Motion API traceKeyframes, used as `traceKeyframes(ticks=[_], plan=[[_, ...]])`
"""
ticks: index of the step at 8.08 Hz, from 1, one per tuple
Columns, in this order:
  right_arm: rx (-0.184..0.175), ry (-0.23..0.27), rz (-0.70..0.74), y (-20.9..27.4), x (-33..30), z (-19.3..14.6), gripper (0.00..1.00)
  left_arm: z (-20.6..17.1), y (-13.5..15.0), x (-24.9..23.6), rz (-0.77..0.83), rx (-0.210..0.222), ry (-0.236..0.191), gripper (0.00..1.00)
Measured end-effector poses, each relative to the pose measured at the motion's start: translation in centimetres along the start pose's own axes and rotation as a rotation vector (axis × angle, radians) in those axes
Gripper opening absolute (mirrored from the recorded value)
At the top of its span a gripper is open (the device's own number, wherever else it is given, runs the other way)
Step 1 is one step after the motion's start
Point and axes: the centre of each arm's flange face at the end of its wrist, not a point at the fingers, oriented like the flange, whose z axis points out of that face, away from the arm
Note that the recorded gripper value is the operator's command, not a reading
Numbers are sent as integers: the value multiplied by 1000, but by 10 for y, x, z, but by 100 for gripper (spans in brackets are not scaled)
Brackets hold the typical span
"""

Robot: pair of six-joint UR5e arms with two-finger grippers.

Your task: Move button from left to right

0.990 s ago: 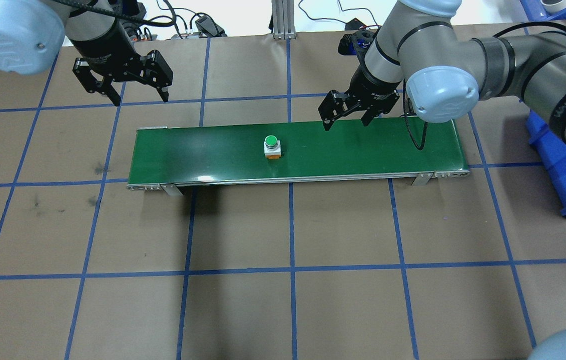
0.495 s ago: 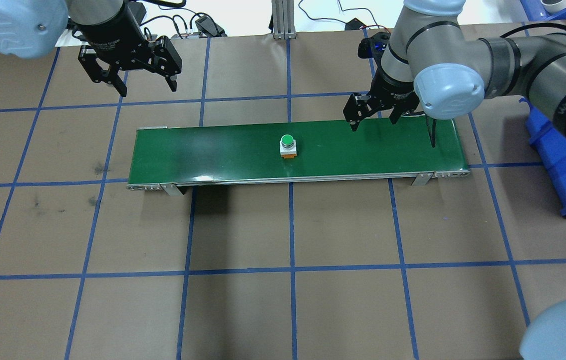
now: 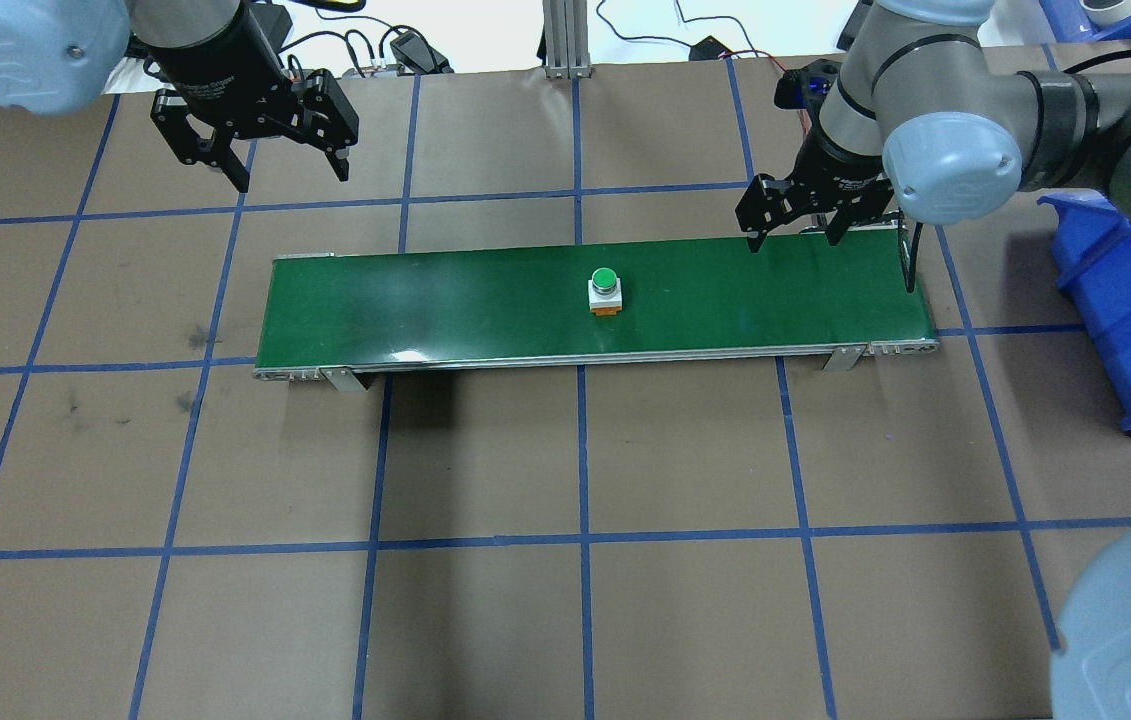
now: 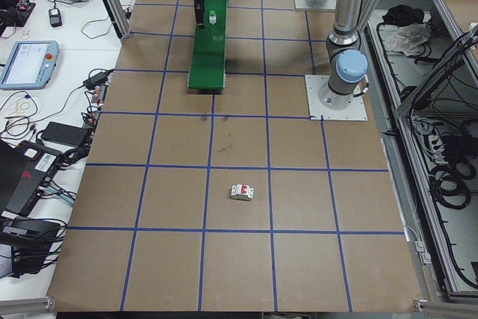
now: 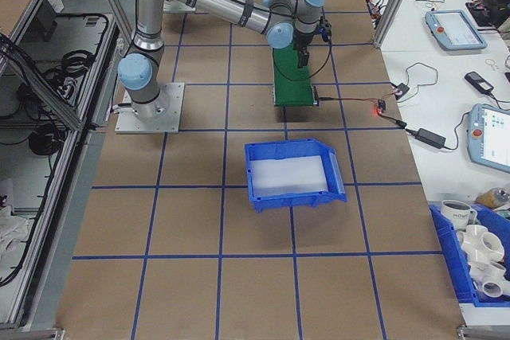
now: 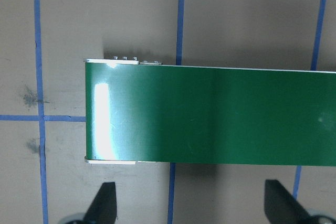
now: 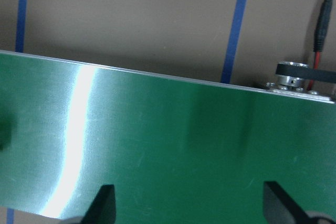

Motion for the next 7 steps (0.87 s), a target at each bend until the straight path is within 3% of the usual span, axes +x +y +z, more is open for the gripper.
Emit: traceKeyframes(ticks=[7], plan=[[-9, -194, 31, -5, -11, 20, 100, 0, 0, -1, -1, -1, 0, 100]])
